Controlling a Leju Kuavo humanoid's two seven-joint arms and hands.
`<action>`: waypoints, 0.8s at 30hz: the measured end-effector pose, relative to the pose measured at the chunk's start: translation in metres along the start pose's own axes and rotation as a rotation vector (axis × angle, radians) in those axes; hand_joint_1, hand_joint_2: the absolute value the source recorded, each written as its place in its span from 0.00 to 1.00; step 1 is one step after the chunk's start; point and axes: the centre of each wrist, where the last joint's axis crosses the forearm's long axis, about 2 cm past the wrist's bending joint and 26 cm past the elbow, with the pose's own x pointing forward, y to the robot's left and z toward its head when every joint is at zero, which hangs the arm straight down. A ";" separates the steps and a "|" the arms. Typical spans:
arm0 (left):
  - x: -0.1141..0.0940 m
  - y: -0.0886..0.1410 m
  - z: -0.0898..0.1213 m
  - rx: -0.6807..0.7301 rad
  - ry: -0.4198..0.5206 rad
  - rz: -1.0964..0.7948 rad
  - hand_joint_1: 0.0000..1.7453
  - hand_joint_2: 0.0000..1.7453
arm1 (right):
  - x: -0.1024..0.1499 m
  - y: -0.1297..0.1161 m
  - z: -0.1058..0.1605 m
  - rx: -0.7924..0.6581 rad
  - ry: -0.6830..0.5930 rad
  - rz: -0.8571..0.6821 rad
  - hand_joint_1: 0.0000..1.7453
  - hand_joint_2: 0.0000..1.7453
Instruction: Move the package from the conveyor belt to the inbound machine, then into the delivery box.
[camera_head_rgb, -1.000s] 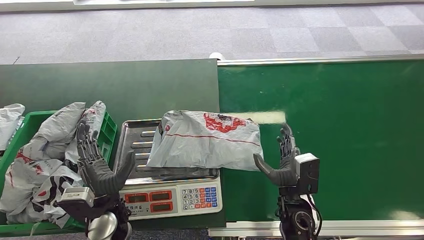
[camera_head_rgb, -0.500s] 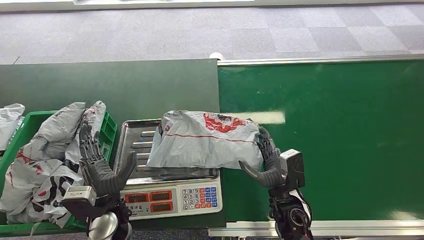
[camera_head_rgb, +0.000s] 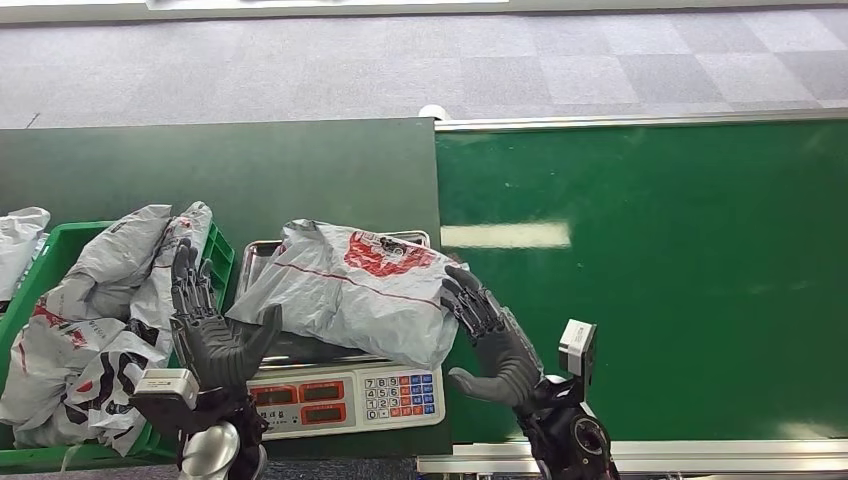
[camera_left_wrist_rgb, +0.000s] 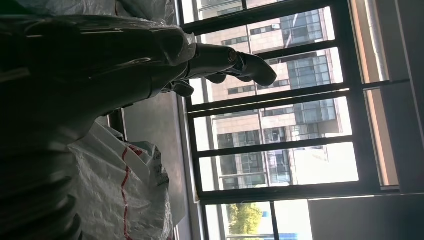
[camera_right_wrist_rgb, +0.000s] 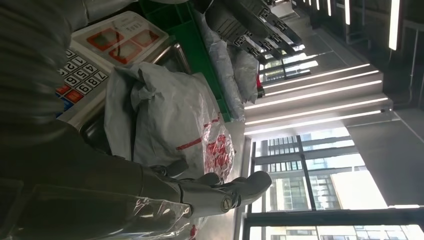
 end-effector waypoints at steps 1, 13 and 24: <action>0.000 0.000 0.000 0.000 0.000 -0.001 0.00 1.00 | 0.000 0.000 0.000 0.003 0.004 0.004 0.00 1.00; 0.005 0.012 0.011 0.041 0.005 -0.052 0.00 1.00 | 0.006 -0.023 0.002 -0.486 0.294 0.560 0.00 1.00; 0.006 0.010 0.010 0.034 0.004 -0.050 0.00 1.00 | 0.025 -0.031 0.008 -0.822 0.042 0.668 0.00 1.00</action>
